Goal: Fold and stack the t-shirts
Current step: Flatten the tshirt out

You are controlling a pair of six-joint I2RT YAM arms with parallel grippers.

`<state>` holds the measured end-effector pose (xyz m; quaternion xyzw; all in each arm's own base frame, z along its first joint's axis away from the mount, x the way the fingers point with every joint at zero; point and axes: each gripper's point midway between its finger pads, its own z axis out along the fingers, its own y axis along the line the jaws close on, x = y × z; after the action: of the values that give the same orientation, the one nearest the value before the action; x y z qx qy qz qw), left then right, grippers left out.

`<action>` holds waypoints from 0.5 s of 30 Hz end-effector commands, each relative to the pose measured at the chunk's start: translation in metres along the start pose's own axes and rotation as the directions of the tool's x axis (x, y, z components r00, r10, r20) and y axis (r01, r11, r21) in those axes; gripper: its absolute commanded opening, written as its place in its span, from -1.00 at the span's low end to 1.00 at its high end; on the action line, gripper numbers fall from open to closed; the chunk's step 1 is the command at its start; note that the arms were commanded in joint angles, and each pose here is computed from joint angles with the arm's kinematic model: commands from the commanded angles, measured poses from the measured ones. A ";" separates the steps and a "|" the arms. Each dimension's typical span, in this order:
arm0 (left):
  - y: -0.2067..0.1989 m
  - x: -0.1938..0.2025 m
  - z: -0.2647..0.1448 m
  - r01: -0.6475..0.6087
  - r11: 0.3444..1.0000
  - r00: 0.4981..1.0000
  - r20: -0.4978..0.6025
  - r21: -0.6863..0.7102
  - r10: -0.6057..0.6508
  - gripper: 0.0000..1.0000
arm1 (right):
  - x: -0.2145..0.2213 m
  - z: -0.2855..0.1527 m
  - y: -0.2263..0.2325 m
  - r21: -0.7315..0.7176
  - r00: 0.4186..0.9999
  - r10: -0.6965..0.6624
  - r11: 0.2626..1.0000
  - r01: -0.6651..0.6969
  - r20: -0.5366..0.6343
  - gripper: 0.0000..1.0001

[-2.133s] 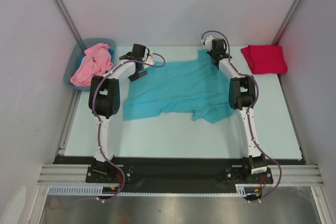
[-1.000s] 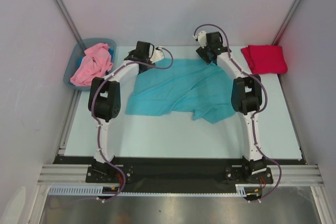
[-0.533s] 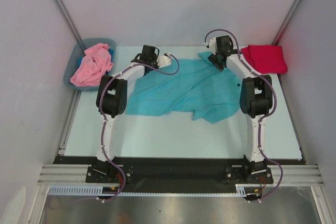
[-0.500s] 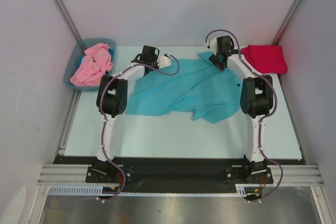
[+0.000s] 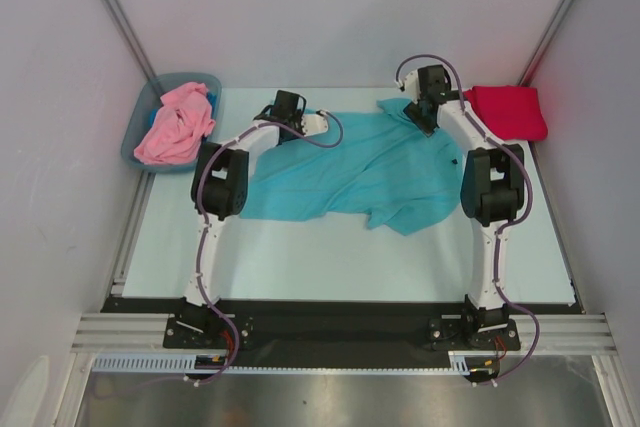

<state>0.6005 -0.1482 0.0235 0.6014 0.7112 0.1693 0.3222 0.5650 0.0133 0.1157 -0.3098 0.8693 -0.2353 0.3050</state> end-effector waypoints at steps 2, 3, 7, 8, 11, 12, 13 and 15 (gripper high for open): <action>-0.002 0.004 0.003 -0.030 0.998 1.000 -0.007 0.053 0.030 -0.99 | -0.028 -0.027 -0.034 0.061 0.997 0.028 0.998 -0.032 0.066 0.54; -0.002 0.008 0.003 -0.031 0.998 0.999 -0.014 0.058 0.032 -0.99 | -0.026 -0.024 -0.032 0.056 0.998 0.028 0.998 -0.031 0.060 0.54; -0.010 0.029 0.003 -0.026 0.993 0.997 -0.068 0.114 0.034 -0.99 | -0.033 -0.023 -0.032 0.057 0.997 0.036 0.998 -0.040 0.071 0.53; -0.011 0.034 0.002 -0.023 0.992 0.996 -0.079 0.121 0.033 -0.99 | -0.033 -0.023 -0.032 0.055 0.997 0.039 0.998 -0.043 0.072 0.54; -0.008 0.055 -0.001 -0.007 0.991 0.991 -0.129 0.137 0.025 -0.99 | -0.037 -0.022 -0.030 0.052 0.996 0.042 0.998 -0.046 0.078 0.53; -0.004 0.066 -0.003 0.009 0.991 0.989 -0.146 0.136 0.011 -1.00 | -0.038 -0.021 -0.028 0.048 0.996 0.043 0.998 -0.047 0.079 0.53; -0.003 0.073 -0.005 0.019 0.990 0.987 -0.158 0.141 0.004 -0.99 | -0.038 -0.020 -0.027 0.046 0.996 0.043 0.998 -0.046 0.079 0.53; 0.001 0.088 -0.009 0.038 0.990 0.982 -0.189 0.133 -0.012 -0.99 | -0.040 -0.019 -0.025 0.043 0.996 0.042 0.998 -0.046 0.082 0.53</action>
<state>0.6012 -0.1048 0.0220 0.6049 0.7295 0.1737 0.2680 0.5817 0.0203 0.1551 -0.2966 0.8583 -0.2385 0.3441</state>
